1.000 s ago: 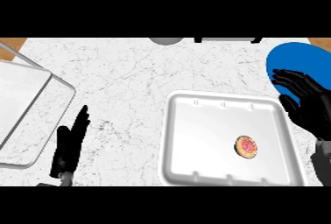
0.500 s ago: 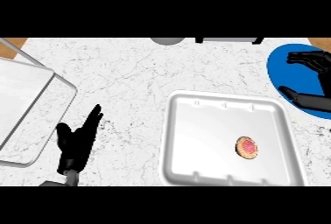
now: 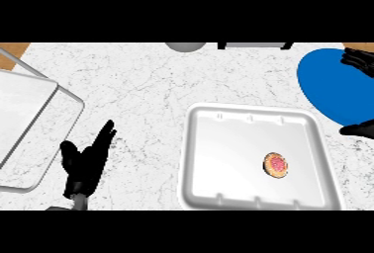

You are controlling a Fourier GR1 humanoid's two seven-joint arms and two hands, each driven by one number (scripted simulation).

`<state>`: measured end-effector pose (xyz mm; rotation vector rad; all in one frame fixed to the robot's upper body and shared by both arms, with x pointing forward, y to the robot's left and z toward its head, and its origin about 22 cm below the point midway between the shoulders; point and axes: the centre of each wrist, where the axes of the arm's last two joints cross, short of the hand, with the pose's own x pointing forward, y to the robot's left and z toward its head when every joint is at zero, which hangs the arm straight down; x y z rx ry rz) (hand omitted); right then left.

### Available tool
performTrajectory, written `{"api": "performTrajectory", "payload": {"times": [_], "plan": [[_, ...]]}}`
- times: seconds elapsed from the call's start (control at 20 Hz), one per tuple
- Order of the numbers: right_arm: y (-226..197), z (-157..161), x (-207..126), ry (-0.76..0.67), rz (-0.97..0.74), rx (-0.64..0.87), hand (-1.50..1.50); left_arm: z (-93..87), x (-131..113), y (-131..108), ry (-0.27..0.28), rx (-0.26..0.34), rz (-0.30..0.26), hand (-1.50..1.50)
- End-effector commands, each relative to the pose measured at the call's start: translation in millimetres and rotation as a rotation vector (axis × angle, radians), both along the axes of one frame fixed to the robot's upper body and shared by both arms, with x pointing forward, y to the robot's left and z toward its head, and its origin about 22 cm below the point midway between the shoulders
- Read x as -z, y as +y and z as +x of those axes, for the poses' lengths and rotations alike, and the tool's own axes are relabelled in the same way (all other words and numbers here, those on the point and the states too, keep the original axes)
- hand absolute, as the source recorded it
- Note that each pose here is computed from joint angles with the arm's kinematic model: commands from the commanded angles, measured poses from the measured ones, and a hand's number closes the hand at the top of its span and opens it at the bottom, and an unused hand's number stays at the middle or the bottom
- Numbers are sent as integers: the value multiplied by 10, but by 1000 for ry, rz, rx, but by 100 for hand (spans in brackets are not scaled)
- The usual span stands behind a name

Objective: Pick the cupcake from the tray and place it in the plate

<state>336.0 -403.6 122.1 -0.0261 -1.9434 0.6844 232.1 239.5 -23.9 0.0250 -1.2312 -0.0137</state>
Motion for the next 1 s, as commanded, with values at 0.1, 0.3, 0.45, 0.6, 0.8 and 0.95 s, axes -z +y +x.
{"api": "performTrajectory", "payload": {"times": [0.1,0.3,0.45,0.6,0.8,0.95], "plan": [[60,-7,-306,90,-393,-143,-150,-4,34,6,33,5,-13,0],[422,-43,-374,96,-490,-184,-150,-38,45,9,32,3,-13,0],[568,-184,-345,115,-560,-181,-150,-38,123,103,34,-8,-32,0],[798,-277,-210,114,-584,-165,-150,-51,87,90,43,5,-24,0],[741,-426,-128,133,-625,-139,-150,63,46,19,62,-8,-22,0],[1132,-529,165,136,-685,-135,-150,-95,117,63,35,18,-11,0]]}}
